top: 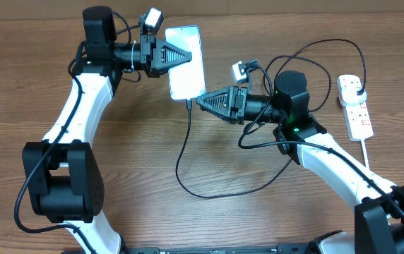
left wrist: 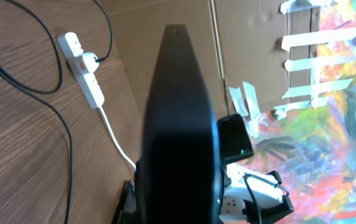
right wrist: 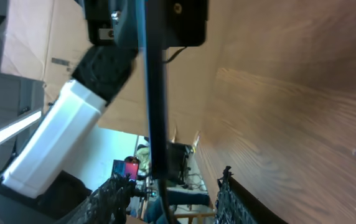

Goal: Plug charger to phone and switch on socket

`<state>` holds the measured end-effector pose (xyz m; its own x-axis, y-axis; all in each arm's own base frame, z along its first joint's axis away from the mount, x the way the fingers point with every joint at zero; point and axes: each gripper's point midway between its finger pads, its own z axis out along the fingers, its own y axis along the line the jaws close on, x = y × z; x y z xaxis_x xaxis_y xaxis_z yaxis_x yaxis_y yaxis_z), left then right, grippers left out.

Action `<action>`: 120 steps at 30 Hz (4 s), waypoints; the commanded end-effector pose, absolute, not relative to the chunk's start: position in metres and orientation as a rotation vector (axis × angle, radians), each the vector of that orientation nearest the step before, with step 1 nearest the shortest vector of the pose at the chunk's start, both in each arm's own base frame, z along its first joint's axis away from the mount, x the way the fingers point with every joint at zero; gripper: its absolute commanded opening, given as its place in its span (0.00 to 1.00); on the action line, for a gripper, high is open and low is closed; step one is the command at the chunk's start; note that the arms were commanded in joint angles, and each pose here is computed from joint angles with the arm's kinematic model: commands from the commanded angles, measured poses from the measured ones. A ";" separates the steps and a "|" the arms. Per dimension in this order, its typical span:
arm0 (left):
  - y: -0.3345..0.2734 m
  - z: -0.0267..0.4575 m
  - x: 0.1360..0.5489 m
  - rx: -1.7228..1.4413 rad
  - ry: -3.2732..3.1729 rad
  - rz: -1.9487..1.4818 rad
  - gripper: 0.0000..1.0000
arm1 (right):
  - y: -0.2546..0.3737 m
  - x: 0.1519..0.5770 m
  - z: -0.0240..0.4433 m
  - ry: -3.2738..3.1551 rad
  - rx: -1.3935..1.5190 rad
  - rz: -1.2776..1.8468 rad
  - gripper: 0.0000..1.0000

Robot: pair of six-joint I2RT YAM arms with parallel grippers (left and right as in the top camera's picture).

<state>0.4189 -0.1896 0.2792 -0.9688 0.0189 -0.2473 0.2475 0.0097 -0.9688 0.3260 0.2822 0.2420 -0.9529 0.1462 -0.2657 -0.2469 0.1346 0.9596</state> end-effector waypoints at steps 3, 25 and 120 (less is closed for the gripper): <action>-0.187 0.261 0.425 0.266 2.126 -1.909 0.04 | 0.280 0.326 0.227 2.179 -0.092 1.835 0.47; -0.145 0.120 0.392 0.165 2.725 -1.245 0.04 | 0.250 0.313 0.134 2.535 0.017 1.422 0.47; -0.066 0.004 0.369 -0.139 3.212 -0.540 0.41 | 0.232 0.303 0.104 2.661 0.030 1.235 0.49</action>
<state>0.3698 -0.0861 0.0066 -0.9894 -0.0502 0.1363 -0.1017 0.9094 -0.4033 0.2996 0.2328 0.1023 -0.9816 0.1140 -0.1529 -0.0438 0.6453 0.7626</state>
